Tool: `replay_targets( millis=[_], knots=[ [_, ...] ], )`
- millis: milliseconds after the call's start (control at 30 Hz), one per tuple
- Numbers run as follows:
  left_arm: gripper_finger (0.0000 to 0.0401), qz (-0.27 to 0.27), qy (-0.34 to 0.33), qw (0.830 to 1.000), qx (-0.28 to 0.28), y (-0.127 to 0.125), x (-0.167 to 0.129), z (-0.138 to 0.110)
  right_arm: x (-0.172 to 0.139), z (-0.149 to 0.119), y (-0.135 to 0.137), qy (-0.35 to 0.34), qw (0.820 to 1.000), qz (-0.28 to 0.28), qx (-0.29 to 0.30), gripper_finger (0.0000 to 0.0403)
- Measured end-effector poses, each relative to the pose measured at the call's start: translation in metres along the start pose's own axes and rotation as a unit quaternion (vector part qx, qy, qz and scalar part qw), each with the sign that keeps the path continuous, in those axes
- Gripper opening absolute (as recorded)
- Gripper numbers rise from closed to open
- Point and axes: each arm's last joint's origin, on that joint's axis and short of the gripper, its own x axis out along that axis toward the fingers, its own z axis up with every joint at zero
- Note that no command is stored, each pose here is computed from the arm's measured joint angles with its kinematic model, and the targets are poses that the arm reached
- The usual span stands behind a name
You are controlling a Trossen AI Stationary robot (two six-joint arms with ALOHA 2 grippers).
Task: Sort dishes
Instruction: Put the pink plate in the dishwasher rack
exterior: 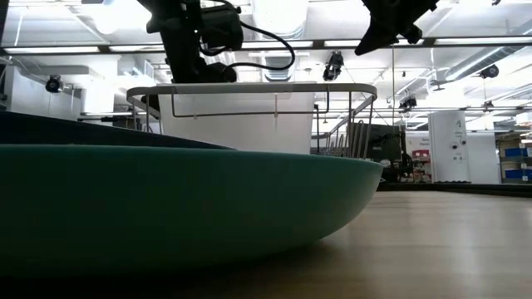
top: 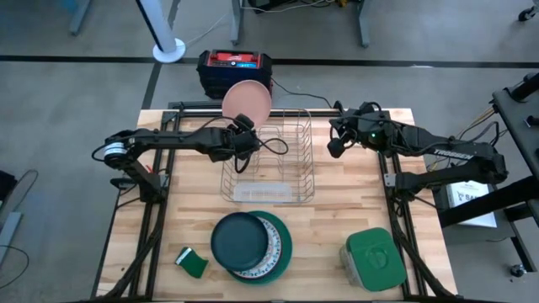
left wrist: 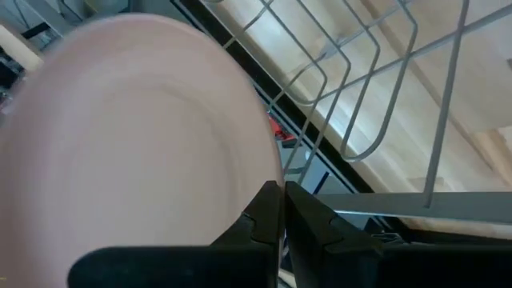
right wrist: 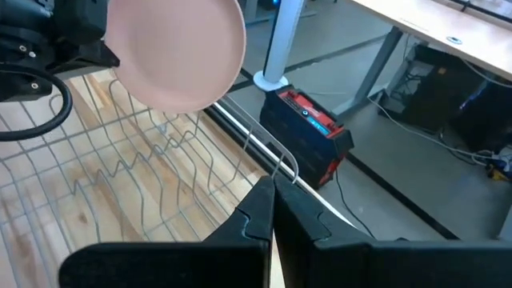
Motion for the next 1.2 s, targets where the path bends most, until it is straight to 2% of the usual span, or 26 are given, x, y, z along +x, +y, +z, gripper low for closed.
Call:
replay_targets(
  millis=[267, 467, 900, 1200],
  knots=[
    [0.0, -0.009, -0.004, 1.0, -0.027, -0.0026, -0.0013, 0.0009, 0.0, 0.0, 0.0, 0.0, 1.0, 0.0, 0.0, 0.0],
    [0.0, -0.029, -0.035, 0.998, -0.038, -0.0044, -0.0022, 0.0025, 0.0, 0.0001, 0.0, -0.001, 1.0, 0.0, 0.0, 0.0],
    [0.0, -0.056, -0.06, 0.996, -0.038, -0.0085, -0.0037, 0.0037, 0.0, 0.0002, 0.0, -0.001, 1.0, 0.0, -0.001, 0.0],
    [0.0031, -0.059, -0.058, 0.995, -0.047, -0.009, -0.0038, 0.0035, 0.0, 0.0002, 0.0, -0.001, 1.0, 0.0, -0.001, 0.0]
  ],
)
